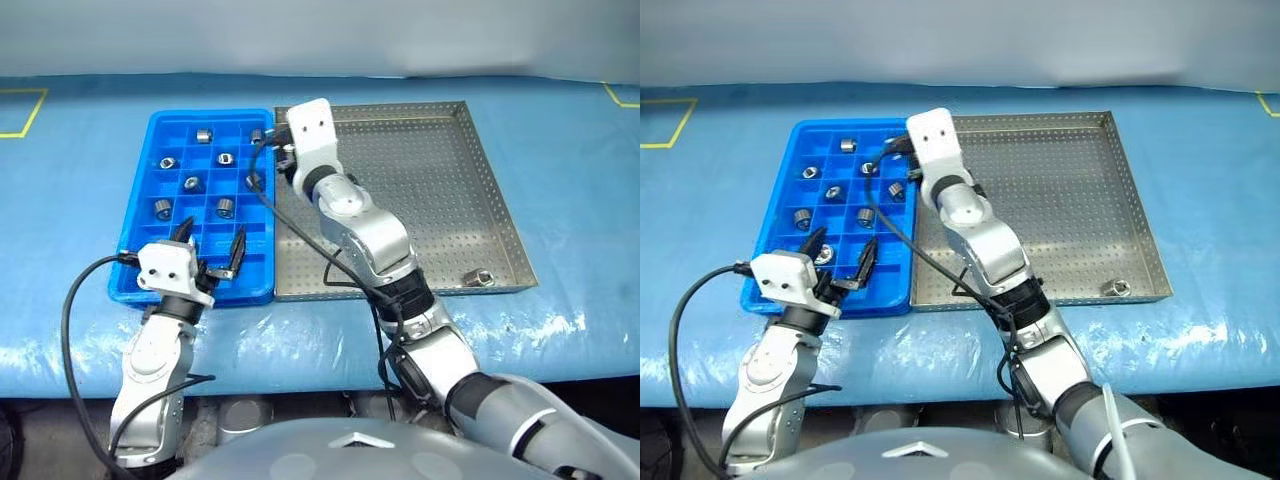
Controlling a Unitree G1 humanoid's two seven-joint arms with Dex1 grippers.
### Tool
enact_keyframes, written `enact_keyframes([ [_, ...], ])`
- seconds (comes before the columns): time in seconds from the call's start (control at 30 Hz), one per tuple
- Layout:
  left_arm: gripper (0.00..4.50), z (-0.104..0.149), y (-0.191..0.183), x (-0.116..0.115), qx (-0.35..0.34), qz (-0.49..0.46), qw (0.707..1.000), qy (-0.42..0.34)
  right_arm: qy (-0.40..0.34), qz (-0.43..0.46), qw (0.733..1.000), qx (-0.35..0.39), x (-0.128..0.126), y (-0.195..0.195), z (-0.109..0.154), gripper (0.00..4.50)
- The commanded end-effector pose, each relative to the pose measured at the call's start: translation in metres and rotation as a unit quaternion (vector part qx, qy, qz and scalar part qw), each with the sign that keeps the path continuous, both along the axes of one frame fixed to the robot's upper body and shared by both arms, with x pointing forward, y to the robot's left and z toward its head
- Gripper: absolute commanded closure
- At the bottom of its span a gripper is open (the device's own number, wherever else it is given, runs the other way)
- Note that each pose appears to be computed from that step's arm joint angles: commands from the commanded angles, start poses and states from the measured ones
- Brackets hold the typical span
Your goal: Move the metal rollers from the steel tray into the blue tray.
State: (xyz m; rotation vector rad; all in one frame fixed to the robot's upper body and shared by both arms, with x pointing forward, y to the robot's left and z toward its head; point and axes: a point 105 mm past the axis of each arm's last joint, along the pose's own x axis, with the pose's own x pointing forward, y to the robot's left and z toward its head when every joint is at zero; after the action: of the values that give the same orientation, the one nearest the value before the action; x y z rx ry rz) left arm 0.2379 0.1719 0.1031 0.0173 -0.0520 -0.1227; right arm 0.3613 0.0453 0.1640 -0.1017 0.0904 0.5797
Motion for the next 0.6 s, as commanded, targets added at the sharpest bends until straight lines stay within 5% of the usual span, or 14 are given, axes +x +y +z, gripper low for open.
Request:
enact_keyframes([
  [0.03,0.0,0.016,0.01,-0.011,0.0,0.019,0.999,-0.031,-0.006,0.083,0.996,-0.016,-0.018,0.019,0.006,2.67],
  [0.33,0.0,0.005,0.02,-0.026,0.002,0.043,0.999,-0.006,0.077,0.203,0.971,-0.1,-0.055,0.031,-0.041,2.67],
  [0.6,0.0,0.004,0.008,-0.019,-0.004,0.01,1.0,-0.007,0.141,0.179,0.967,-0.117,-0.057,0.018,-0.074,2.67],
])
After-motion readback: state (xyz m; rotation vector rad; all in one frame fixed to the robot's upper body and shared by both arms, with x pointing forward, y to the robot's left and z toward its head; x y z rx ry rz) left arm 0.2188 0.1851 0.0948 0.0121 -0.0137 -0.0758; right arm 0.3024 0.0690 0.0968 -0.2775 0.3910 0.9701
